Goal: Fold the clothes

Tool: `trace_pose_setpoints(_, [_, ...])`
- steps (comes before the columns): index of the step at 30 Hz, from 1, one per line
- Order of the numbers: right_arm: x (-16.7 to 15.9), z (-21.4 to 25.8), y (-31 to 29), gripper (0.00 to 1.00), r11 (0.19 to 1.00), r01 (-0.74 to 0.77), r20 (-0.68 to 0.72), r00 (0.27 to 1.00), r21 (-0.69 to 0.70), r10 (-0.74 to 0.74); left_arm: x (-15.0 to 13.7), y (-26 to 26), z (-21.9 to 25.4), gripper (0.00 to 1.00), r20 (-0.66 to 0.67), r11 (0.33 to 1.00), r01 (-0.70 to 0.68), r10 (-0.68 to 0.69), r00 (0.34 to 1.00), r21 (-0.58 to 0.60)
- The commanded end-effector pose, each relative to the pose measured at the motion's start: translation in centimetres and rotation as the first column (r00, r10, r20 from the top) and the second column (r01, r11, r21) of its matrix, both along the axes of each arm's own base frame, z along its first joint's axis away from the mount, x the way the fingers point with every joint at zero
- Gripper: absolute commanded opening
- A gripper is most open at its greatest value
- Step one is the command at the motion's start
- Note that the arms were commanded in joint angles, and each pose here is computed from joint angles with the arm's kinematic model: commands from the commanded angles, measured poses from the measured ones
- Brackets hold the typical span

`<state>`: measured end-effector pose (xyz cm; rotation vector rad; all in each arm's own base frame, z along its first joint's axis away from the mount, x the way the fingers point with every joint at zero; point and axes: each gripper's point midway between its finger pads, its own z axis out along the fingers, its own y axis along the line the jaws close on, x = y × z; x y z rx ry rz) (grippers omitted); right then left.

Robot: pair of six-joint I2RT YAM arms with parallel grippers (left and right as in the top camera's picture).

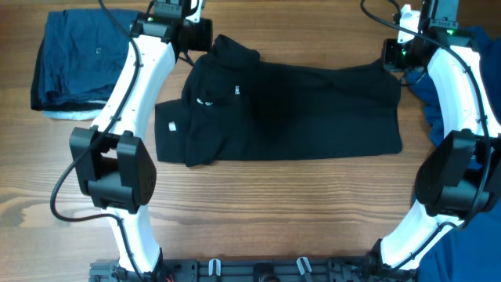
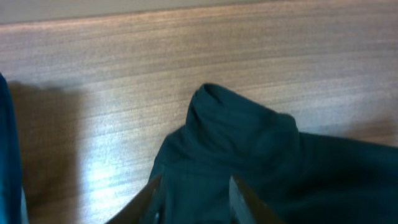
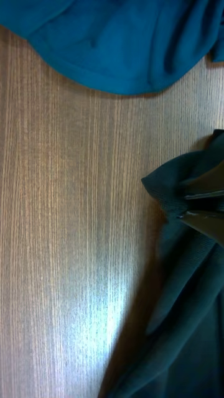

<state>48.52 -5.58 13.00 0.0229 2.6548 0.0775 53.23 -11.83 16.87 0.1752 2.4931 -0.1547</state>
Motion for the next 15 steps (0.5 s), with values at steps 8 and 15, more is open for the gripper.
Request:
trace_pose_setpoints(8, [1.0,1.0,0.1,0.04,1.0,-0.004,0.062,0.998,0.026,0.002,6.0,-3.0,-13.1,0.58,0.033,0.987,0.157,-0.157,0.987,-0.015])
trace_pose_setpoints(15, [0.9,0.9,0.2,0.04,1.0,-0.004,0.058,0.998,0.026,0.002,6.4,-3.1,-17.0,0.58,0.011,0.988,0.157,-0.156,0.988,-0.015])
